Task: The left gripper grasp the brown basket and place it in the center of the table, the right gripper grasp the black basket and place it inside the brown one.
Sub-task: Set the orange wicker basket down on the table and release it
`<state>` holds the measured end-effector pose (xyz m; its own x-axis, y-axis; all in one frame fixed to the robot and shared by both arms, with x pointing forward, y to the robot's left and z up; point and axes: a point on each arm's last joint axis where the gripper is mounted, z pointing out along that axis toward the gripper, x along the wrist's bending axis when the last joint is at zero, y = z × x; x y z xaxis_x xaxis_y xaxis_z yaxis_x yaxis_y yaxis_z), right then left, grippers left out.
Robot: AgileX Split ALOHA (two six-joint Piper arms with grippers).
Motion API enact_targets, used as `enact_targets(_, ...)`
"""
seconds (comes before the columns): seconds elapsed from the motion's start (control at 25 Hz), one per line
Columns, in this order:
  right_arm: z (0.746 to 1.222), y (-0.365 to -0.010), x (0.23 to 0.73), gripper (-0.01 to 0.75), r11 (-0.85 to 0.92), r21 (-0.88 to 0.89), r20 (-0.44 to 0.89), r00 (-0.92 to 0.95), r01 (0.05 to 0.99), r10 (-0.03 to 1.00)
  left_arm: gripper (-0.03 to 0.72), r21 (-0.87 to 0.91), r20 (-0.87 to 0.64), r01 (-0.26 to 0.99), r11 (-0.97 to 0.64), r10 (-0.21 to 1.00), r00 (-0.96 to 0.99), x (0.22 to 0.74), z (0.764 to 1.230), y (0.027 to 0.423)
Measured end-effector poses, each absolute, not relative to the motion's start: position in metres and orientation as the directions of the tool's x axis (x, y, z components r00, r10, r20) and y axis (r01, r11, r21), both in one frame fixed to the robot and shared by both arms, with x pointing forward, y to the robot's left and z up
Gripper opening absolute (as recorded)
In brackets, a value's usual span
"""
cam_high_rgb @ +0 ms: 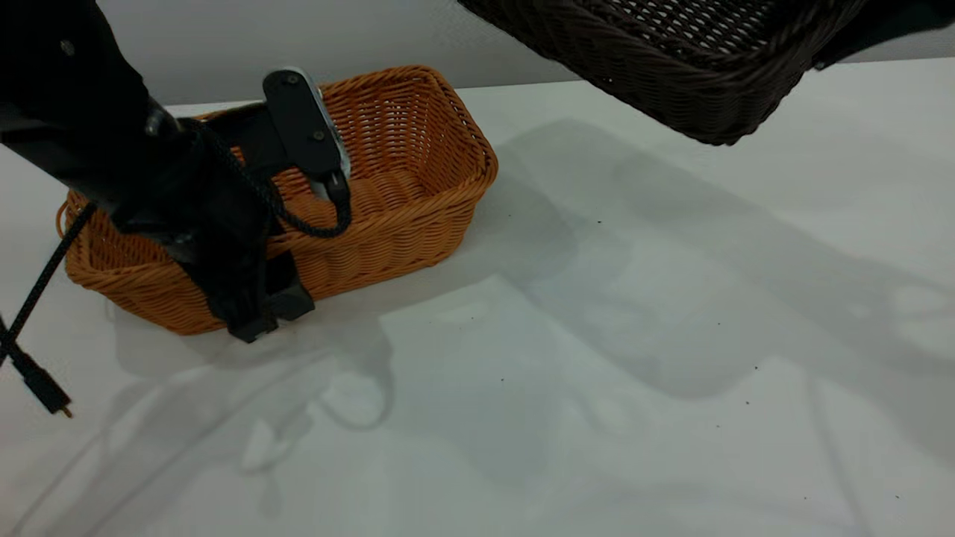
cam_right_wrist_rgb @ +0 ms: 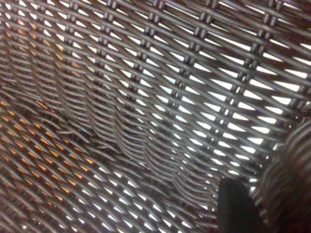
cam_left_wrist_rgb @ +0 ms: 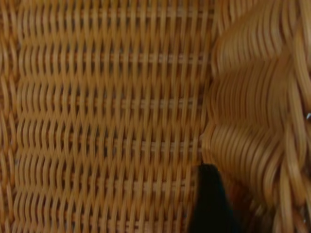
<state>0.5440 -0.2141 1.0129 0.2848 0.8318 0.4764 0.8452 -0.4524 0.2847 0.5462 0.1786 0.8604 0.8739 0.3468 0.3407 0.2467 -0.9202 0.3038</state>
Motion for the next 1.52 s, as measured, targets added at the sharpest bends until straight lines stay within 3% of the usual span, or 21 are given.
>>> enact_targets(0.16, 1.024, -0.214, 0.549, 0.258, -0.417, 0.319, 0.456, 0.247, 0.851, 0.855, 0.119, 0.283, 0.353, 0.208, -0.936, 0.303, 0.885, 0.547, 0.855, 0.179)
enact_targets(0.2, 1.027, -0.215, 0.55, 0.258, -0.411, 0.33, 0.453, 0.239, 0.85, 0.859, 0.093, 0.274, 0.357, 0.19, -0.943, 0.283, 0.89, 0.546, 0.855, 0.179)
enact_targets(0.64, 1.047, -0.217, 0.555, 0.257, -0.284, 0.374, 0.358, 0.145, 0.883, 0.922, 0.095, 0.187, 0.232, 0.05, -0.981, 0.093, 0.968, 0.526, 0.852, 0.167)
enact_targets(1.0, 1.052, -0.216, 0.554, 0.256, -0.238, 0.366, 0.344, 0.107, 0.9, 0.933, 0.095, 0.175, 0.219, -0.124, -0.977, -0.084, 0.972, 0.501, 0.851, 0.126)
enact_targets(1.52, 1.052, -0.216, 0.553, 0.256, -0.205, 0.36, 0.331, 0.081, 0.91, 0.94, 0.095, 0.293, 0.243, -0.096, -0.951, -0.024, 0.97, 0.504, 0.867, 0.077)
